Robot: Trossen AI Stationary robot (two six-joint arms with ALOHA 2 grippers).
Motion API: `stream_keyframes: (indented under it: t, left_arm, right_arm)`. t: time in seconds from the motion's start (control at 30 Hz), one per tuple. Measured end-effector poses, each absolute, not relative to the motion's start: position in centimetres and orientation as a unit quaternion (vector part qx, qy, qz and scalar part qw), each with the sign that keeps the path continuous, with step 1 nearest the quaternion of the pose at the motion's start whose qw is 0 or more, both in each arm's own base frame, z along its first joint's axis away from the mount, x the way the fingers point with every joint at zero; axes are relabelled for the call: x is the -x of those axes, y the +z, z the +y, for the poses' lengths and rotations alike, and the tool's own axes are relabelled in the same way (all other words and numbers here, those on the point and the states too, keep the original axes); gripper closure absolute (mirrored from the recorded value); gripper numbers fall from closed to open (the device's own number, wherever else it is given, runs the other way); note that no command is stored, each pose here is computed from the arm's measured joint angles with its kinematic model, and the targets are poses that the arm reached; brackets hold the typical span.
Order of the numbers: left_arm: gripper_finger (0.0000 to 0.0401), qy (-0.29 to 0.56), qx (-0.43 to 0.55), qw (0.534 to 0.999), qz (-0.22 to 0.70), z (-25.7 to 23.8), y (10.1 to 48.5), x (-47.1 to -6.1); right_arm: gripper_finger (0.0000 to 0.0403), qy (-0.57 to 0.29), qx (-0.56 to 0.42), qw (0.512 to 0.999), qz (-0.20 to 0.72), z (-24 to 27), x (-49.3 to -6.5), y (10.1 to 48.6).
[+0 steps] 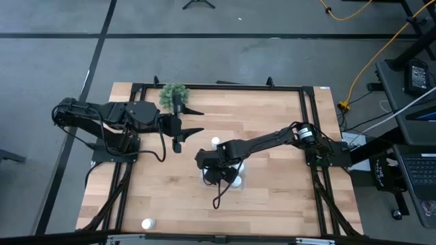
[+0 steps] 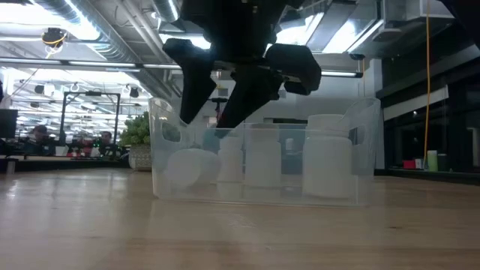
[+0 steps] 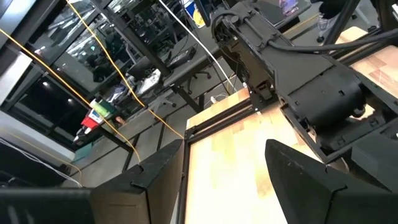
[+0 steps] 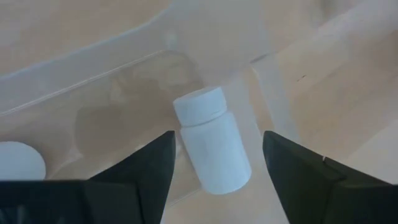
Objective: Pick and place pill bottles into a basket
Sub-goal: Adjust the white medicine bottle on the transparent bin
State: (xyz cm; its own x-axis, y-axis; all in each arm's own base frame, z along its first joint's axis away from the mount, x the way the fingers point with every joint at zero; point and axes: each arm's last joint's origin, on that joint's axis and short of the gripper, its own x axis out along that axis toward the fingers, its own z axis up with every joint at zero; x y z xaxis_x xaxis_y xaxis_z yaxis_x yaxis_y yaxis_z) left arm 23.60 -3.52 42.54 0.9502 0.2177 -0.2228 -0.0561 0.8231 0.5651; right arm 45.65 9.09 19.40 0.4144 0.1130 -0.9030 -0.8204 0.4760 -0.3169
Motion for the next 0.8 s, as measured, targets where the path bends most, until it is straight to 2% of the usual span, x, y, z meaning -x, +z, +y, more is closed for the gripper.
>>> stream_keyframes:
  t: [0.23, 0.8]
  left_arm:
    - [0.0180, 0.072, -0.288, 0.944, 0.140, -3.5, 42.5, -23.6]
    - [0.0180, 0.073, -0.300, 0.941, 0.141, -3.4, 42.6, -23.6]
  right_arm:
    - [0.0115, 0.314, 0.396, 0.732, 0.457, 8.3, -46.1, 17.9]
    - [0.0112, 0.319, 0.387, 0.721, 0.478, 7.7, -46.4, 16.0]
